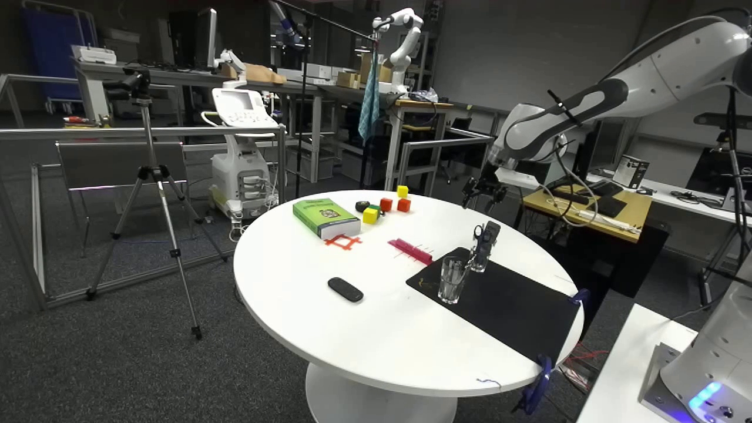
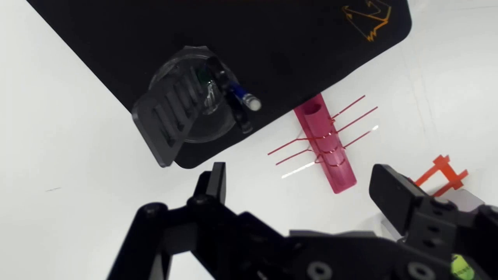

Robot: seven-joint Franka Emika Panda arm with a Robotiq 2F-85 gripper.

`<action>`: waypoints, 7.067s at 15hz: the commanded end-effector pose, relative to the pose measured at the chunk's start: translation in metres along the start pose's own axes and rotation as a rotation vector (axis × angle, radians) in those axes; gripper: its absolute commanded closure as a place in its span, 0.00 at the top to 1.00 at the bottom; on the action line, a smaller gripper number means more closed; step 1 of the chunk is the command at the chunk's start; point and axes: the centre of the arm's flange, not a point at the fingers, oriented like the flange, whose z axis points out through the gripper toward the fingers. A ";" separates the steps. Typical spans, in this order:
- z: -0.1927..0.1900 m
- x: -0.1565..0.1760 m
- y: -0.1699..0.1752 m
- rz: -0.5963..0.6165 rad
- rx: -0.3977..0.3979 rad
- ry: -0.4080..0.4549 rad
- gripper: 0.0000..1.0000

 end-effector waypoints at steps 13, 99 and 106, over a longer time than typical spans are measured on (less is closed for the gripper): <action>-0.042 -0.081 -0.109 -0.046 0.193 -0.011 1.00; 0.055 -0.138 -0.119 0.226 -0.113 -0.225 1.00; 0.057 -0.142 -0.122 0.223 -0.116 -0.235 0.44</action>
